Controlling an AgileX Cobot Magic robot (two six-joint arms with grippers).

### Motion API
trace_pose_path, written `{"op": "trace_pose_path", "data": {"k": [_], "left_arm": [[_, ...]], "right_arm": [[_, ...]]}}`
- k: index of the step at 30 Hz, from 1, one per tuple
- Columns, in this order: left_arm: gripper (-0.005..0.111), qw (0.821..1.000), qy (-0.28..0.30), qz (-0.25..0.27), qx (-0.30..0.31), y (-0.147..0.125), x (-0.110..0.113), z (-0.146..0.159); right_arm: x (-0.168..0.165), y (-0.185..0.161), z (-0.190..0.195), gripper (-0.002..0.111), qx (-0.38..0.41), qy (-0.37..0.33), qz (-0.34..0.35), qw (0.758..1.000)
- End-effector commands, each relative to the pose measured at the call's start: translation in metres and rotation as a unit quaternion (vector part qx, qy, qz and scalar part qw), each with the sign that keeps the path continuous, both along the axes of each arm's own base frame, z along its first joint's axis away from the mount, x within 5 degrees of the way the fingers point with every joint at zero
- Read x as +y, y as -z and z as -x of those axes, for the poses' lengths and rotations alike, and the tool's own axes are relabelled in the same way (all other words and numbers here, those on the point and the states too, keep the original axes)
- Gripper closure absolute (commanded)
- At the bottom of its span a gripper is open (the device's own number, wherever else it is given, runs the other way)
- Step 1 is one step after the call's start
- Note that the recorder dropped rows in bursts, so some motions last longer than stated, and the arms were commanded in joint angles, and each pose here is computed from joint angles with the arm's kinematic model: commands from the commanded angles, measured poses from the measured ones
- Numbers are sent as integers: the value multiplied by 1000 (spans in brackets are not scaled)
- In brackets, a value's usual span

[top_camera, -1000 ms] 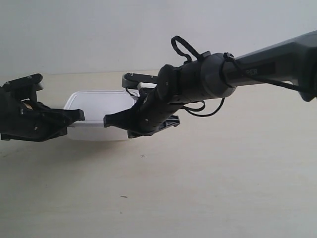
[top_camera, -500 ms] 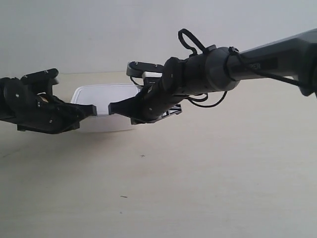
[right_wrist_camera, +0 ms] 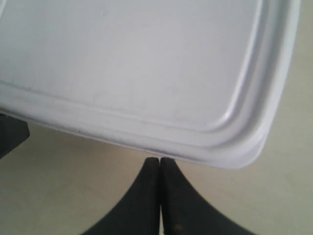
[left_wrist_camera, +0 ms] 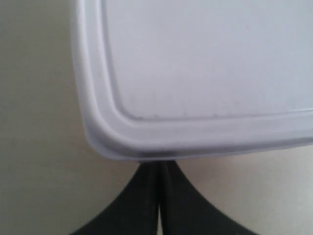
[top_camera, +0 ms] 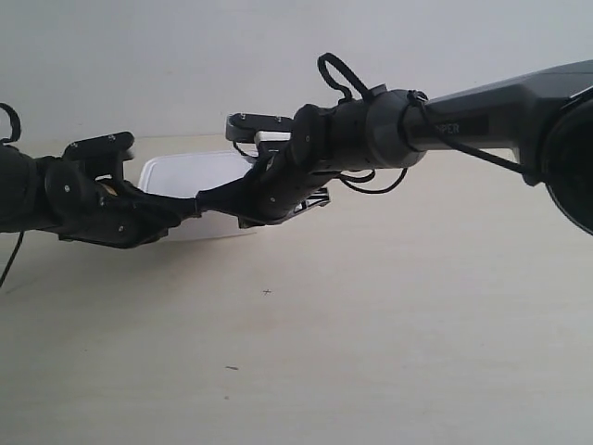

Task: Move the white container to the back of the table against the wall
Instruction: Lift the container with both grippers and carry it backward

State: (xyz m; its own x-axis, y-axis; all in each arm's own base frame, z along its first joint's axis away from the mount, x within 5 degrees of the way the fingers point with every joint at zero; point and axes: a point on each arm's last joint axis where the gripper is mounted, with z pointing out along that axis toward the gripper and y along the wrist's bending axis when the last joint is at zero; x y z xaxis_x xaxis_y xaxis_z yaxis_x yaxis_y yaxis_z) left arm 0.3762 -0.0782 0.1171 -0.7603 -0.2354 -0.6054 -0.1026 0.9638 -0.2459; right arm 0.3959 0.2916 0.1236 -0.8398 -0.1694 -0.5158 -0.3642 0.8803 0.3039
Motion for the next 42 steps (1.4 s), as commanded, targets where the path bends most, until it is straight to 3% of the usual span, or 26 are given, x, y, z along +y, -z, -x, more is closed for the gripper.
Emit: {"op": "trace_pose_path", "data": {"k": [1, 11, 24, 34, 42], "left_arm": [[107, 1000, 2, 3, -21, -7, -4, -13], [107, 999, 6, 1, -42, -15, -5, -21], [107, 999, 5, -14, -46, 8, -4, -25], [107, 998, 28, -18, -62, 1, -12, -59], [107, 996, 36, -33, -75, 9, -12, -65]], "right_arm": [[-8, -4, -9, 108, -18, 7, 0, 1000], [-18, -7, -27, 108, -27, 24, -6, 999], [-13, 1, -36, 108, -29, 24, -8, 999], [-12, 4, -49, 108, -41, 30, -15, 999], [-13, 6, -62, 108, -55, 39, -17, 998]]}}
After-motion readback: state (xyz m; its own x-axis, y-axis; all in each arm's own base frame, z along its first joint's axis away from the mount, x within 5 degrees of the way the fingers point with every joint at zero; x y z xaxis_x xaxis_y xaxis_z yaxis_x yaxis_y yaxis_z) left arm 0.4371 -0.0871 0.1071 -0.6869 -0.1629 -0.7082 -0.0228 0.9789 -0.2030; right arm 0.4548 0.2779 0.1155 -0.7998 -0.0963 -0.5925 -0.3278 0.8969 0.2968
